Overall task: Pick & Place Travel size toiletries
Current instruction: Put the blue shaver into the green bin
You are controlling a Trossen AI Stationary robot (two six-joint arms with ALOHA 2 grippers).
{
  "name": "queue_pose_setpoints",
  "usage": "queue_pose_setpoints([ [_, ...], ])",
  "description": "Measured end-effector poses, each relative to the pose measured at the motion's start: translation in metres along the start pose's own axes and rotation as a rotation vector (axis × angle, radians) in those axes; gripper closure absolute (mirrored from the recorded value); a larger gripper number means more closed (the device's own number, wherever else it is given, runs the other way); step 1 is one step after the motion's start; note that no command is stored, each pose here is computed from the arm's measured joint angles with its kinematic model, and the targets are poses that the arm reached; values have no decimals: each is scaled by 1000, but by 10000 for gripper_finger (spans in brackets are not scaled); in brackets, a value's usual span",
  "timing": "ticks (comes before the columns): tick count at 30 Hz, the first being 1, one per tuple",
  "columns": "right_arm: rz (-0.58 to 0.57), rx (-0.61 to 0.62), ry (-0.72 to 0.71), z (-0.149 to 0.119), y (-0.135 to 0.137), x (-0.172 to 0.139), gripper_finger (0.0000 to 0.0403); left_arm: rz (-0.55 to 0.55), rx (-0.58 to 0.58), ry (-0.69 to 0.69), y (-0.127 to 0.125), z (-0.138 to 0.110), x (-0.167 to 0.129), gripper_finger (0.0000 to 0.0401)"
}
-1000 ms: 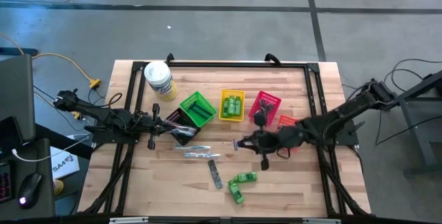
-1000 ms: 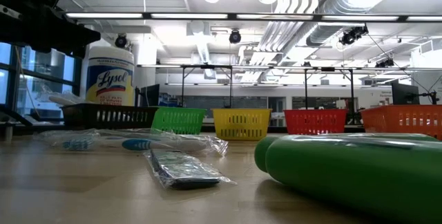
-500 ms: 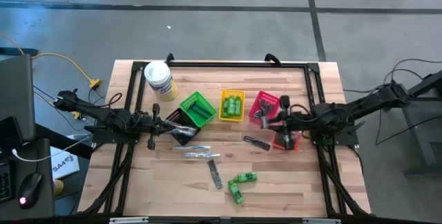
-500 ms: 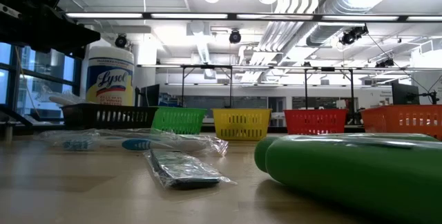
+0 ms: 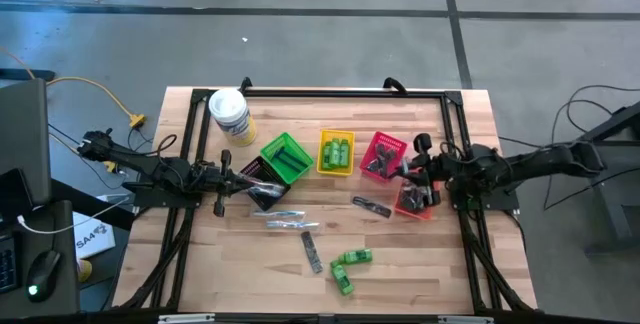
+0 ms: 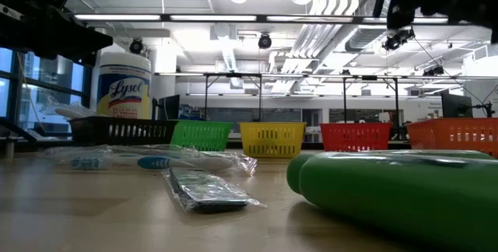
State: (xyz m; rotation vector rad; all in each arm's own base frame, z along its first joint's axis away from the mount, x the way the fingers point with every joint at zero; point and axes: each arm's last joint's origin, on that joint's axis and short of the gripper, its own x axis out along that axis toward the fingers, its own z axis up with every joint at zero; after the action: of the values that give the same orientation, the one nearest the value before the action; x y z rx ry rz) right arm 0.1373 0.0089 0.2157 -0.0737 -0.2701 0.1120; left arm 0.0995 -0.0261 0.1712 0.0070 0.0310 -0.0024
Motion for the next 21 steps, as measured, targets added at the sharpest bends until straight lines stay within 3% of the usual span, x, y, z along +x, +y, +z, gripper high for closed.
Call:
queue_pose_setpoints([
  [10,-53,47,46,-25,-11,-16,378,0,2,7,0,-1,0,401],
  [21,-58,77,82,-29,-14,-17,378,0,4,10,0,-1,0,401],
])
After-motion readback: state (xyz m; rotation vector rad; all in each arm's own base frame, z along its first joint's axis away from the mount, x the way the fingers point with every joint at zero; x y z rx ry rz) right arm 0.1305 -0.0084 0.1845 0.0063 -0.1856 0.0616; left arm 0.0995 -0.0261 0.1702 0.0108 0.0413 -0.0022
